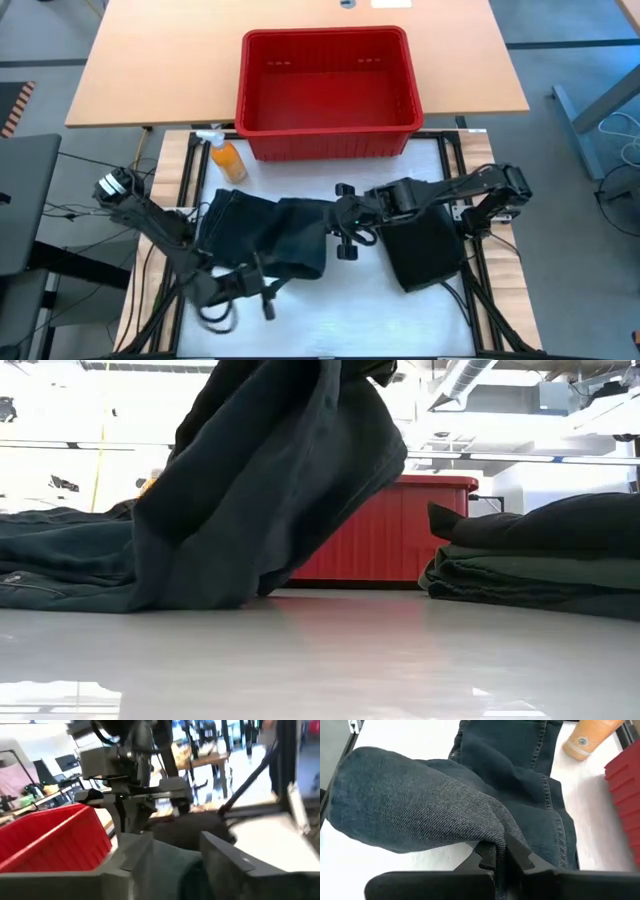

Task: Fold laundry
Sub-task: Fold the dark blue jeans

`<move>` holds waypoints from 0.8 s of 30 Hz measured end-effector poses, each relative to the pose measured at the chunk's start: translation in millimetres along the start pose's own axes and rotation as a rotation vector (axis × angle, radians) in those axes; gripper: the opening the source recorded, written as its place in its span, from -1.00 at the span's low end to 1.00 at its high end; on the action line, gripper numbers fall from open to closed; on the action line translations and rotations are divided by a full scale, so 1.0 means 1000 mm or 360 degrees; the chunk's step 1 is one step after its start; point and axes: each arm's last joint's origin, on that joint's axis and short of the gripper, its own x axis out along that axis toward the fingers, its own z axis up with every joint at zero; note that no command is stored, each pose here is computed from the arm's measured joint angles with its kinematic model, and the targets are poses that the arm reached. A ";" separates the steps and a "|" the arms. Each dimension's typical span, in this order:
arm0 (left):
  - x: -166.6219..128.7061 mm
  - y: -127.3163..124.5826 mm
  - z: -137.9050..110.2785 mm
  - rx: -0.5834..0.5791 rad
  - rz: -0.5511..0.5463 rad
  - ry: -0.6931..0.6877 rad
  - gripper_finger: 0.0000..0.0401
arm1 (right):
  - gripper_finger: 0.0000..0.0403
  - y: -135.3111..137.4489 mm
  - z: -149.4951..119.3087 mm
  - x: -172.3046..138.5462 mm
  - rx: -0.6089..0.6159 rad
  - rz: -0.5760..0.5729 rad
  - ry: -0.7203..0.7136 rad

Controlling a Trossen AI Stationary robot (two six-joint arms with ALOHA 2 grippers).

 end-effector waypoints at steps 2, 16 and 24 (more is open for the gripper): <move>0.015 0.003 0.003 0.0066 -0.0057 0.0054 -0.09 | -0.86 0.000 0.000 0.000 0.0003 0.0001 -0.0001; 0.031 -0.017 -0.003 0.0727 -0.0081 0.0378 0.32 | -0.86 -0.001 0.000 0.000 -0.0001 -0.0004 0.0002; 0.048 -0.018 -0.022 0.0833 0.0123 0.0477 0.32 | -0.85 -0.003 0.001 0.000 0.0005 -0.0008 -0.0015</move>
